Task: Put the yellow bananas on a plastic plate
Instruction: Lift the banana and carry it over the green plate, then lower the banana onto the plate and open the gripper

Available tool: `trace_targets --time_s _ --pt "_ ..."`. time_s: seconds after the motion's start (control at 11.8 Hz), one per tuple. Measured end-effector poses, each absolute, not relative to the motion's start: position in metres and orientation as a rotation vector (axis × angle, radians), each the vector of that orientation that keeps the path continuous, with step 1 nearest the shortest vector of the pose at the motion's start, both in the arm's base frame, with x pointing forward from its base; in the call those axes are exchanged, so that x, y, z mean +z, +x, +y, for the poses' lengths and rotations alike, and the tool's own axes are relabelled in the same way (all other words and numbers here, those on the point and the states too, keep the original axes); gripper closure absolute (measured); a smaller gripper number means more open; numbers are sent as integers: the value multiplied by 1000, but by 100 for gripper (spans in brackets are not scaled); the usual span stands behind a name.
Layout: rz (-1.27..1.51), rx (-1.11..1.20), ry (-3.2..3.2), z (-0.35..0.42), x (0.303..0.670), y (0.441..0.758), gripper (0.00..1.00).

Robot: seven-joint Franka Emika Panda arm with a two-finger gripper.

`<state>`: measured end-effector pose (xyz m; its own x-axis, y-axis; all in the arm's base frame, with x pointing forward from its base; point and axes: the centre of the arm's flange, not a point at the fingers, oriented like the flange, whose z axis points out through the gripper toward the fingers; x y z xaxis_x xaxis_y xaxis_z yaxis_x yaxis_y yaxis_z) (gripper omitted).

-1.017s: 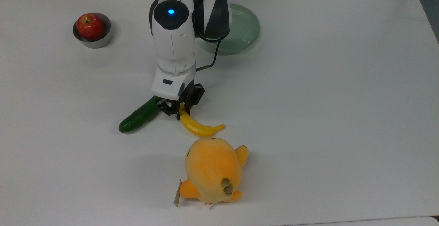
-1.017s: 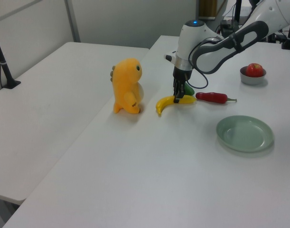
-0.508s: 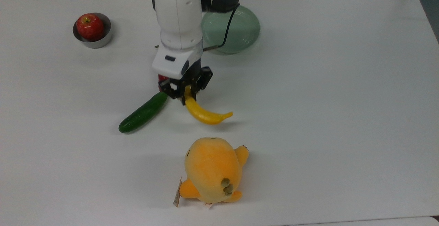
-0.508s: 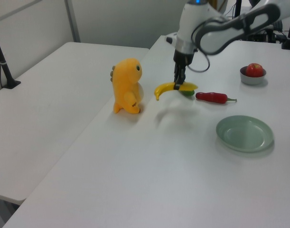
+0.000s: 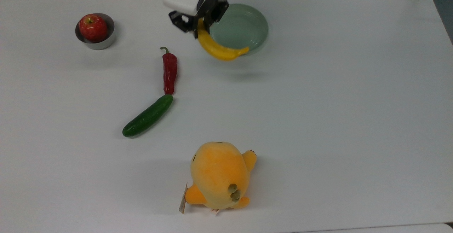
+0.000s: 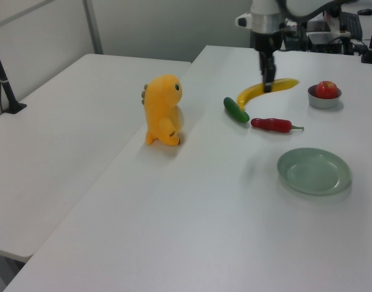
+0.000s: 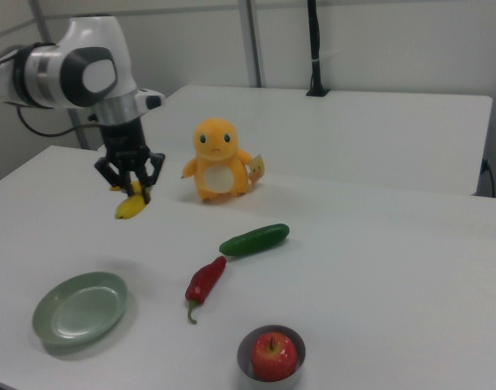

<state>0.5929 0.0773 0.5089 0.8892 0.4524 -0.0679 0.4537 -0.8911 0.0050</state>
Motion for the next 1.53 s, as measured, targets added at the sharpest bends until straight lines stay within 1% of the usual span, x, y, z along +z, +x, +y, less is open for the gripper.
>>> trace_targets --time_s 0.08,0.25,0.51,0.68,0.85,1.1,1.27,1.53 --pt "739 -195 3040 85 511 574 73" --pt "642 -344 3072 94 497 548 73" --pt "481 -506 3099 97 455 528 73" --pt "462 -625 3072 102 422 510 73" --pt "437 -623 3066 108 399 502 73" --pt "370 -520 3079 125 366 494 73" --pt "374 -488 3076 142 351 484 73" --pt "363 -478 3072 151 339 476 73"
